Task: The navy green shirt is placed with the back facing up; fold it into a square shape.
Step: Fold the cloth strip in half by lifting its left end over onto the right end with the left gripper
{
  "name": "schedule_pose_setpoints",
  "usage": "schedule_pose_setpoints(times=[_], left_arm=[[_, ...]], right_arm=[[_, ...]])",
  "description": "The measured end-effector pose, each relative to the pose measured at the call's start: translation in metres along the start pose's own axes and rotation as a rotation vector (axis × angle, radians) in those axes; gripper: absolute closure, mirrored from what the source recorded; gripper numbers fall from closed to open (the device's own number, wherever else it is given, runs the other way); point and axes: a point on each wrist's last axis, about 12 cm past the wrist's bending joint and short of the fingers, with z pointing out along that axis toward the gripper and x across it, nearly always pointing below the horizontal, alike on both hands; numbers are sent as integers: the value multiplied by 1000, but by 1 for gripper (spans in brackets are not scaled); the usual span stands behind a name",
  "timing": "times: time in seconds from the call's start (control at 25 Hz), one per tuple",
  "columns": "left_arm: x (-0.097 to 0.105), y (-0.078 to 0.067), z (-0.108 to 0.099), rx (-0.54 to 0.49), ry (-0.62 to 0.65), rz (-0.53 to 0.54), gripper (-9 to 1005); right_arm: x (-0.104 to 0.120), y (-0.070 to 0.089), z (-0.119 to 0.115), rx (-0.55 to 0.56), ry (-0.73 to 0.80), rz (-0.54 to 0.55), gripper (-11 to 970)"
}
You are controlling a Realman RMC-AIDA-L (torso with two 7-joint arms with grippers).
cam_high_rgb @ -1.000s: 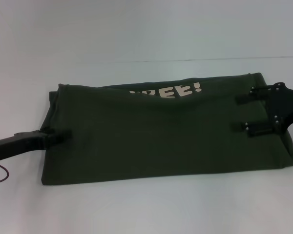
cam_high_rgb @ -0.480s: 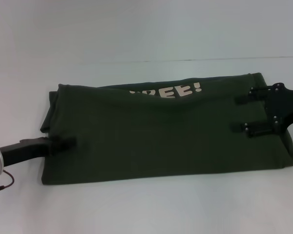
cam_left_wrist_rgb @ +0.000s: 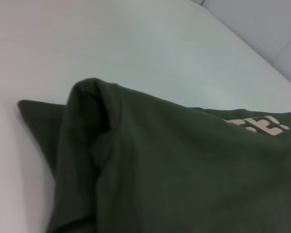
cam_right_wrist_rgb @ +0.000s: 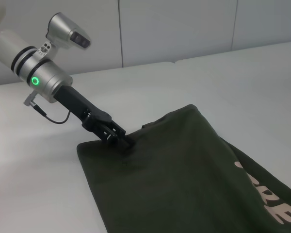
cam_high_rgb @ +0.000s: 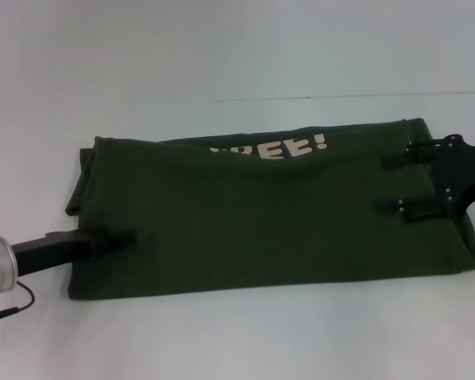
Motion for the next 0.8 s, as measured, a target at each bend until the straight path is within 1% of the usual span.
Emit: schedule_pose_setpoints(times=[0.16,0.24,0.32,0.44,0.56,0.68,0.8], left_arm=[[-1,-8,0,63,-15,13,346],[-5,-10,-5,100,-55,16,346],[-8,-9,-14,117,-109,12,346],[-9,-1,-28,91,-181,-12,347],[-7,6,-35,48,-209,-21,347],[-4,8,-34,20,-204,-11,347],[1,8,-28,8,-184,11,346]], right_arm=[[0,0,0,0,3,0,133],[1,0,0,-1,6,0,133],[1,0,0,-1,8,1,133],[1,0,0,-1,9,1,133],[2,0,0,-1,10,2,134],[2,1,0,-1,11,2,134],[2,1,0,-1,11,2,134]])
